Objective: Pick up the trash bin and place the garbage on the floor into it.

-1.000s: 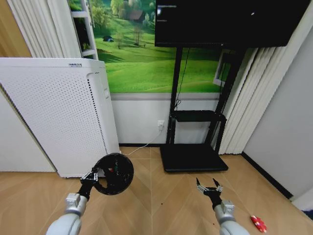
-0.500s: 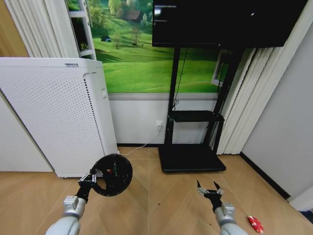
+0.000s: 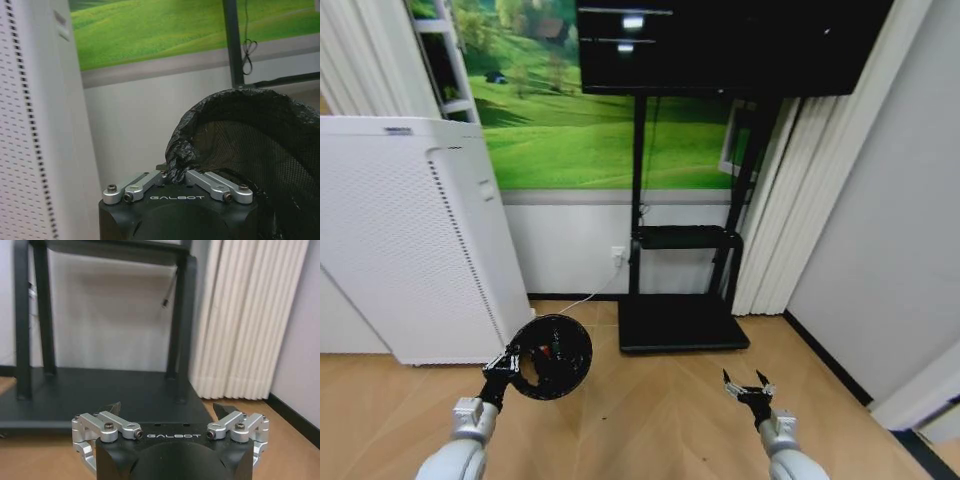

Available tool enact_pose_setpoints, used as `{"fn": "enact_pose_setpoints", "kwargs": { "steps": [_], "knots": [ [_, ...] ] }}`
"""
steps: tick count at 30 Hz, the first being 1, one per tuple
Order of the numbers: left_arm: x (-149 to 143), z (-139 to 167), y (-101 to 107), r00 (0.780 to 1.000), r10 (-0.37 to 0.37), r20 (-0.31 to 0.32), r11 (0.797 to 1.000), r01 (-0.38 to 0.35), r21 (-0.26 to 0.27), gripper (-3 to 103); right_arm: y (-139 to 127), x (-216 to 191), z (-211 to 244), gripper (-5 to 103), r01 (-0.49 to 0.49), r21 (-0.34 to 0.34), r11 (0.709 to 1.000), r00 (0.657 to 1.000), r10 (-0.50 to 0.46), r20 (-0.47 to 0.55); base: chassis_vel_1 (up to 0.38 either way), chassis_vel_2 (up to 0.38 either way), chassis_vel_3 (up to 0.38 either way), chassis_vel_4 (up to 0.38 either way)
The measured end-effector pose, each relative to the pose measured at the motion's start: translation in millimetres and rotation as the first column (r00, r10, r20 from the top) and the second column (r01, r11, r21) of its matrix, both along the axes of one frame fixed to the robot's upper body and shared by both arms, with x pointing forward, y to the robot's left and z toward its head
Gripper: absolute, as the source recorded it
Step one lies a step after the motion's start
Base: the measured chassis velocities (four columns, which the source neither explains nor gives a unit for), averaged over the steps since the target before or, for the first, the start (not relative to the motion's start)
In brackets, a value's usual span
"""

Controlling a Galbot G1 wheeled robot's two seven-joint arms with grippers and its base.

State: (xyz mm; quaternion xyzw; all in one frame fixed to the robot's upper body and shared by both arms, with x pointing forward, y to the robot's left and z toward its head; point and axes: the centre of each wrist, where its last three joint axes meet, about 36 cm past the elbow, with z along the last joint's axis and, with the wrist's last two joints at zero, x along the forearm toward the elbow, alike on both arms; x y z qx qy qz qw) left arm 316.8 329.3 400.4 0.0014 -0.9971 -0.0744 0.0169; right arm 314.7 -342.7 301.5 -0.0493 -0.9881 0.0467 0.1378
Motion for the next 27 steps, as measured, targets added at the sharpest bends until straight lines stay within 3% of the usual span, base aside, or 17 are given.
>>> {"fn": "enact_pose_setpoints", "kwargs": {
  "steps": [8, 13, 18, 21, 27],
  "knots": [
    [0, -3, -3, 1.000, -0.010, -0.010, 1.000, 0.010, 0.000, 3, -3, -1, -11, 100, -0.003, -0.003, 1.000, 1.000, 0.003, 0.010, -0.352, -0.333, 0.350, 0.360],
    [0, -4, -3, 1.000, -0.013, -0.013, 1.000, 0.013, 0.001, 3, -7, 3, -13, 100, 0.006, -0.033, 0.999, 1.000, -0.006, -0.022, -0.156, -0.182, 0.165, 0.128],
    [-1, -7, -4, 1.000, -0.017, -0.025, 1.000, 0.018, 0.007, 3, -19, 6, -19, 100, 0.006, -0.107, 0.994, 0.985, -0.025, -0.173, 0.056, 0.013, -0.010, -0.007],
    [-1, -8, -3, 0.999, -0.020, -0.027, 1.000, 0.020, 0.012, 3, -23, 5, -22, 100, 0.005, -0.113, 0.994, 0.973, -0.031, -0.230, 0.083, 0.073, -0.084, -0.071],
    [4, -8, -2, 0.998, -0.045, -0.042, 0.999, 0.047, 0.027, 3, -36, -5, -38, 100, 0.046, -0.125, 0.991, 0.914, -0.092, -0.396, 0.016, 0.024, -0.009, -0.014]
  ]
}}
